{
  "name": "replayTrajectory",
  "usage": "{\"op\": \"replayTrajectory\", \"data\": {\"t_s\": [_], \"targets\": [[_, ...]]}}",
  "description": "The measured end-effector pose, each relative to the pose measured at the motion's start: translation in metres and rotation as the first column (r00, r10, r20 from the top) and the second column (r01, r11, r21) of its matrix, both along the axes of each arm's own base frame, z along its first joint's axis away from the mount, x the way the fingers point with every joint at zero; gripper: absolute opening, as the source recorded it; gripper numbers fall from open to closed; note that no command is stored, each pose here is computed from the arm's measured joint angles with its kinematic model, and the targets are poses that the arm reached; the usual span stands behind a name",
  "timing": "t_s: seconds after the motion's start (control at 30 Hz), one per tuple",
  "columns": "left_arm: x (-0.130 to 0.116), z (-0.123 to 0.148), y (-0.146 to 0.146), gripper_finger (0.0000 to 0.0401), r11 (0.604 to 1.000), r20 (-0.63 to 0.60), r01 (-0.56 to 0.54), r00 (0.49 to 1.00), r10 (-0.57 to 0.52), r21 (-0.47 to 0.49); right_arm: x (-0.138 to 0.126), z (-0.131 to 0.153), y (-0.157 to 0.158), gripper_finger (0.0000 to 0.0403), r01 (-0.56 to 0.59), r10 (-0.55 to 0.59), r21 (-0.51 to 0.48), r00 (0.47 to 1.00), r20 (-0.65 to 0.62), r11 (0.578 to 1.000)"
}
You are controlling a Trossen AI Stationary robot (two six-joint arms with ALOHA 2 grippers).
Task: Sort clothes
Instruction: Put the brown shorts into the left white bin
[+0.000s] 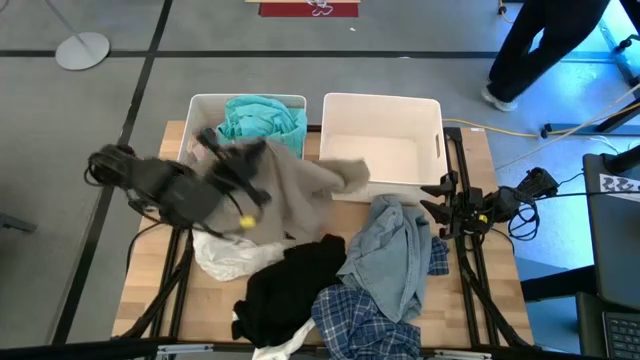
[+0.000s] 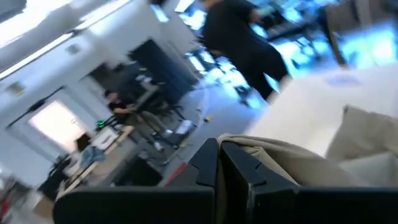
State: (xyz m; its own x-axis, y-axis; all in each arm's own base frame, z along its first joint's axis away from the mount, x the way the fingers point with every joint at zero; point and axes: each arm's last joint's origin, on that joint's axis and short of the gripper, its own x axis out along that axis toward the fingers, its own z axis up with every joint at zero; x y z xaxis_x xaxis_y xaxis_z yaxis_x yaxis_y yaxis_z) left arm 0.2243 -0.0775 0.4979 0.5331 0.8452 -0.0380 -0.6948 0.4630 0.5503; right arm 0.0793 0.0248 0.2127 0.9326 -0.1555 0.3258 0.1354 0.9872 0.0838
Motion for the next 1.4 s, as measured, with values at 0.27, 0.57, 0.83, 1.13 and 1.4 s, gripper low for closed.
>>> {"op": "replayTrajectory", "data": {"t_s": [0.27, 0.57, 0.83, 1.13, 1.4], "targets": [[-0.062, 0.066, 0.049, 0.0001, 0.992, 0.226, -0.103, 0.967, 0.115, -0.066, 0.0, 0.0, 0.0, 0.0182, 0.004, -0.004, -0.001, 1.0, 0.0, 1.0], [-0.095, 0.089, 0.086, 0.0001, 0.972, 0.333, -0.229, 0.913, 0.235, -0.058, 0.0, 0.0, 0.0, 0.0182, 0.004, -0.004, -0.003, 1.0, -0.003, 1.0], [-0.071, 0.063, 0.115, 0.0001, 0.928, 0.201, -0.373, 0.909, 0.365, 0.003, 0.0, -0.001, 0.0, 0.0182, 0.012, -0.012, -0.027, 1.0, -0.014, 1.0], [-0.045, -0.01, 0.153, 0.0001, 0.94, 0.032, -0.318, 0.945, 0.325, -0.125, 0.001, -0.002, 0.0, 0.0182, 0.013, -0.014, -0.037, 1.0, -0.023, 0.999], [-0.021, -0.091, 0.18, 0.0001, 0.893, -0.048, -0.278, 0.959, 0.28, -0.355, 0.001, -0.002, 0.0, 0.0182, 0.012, -0.013, -0.035, 1.0, -0.022, 0.999]]}}
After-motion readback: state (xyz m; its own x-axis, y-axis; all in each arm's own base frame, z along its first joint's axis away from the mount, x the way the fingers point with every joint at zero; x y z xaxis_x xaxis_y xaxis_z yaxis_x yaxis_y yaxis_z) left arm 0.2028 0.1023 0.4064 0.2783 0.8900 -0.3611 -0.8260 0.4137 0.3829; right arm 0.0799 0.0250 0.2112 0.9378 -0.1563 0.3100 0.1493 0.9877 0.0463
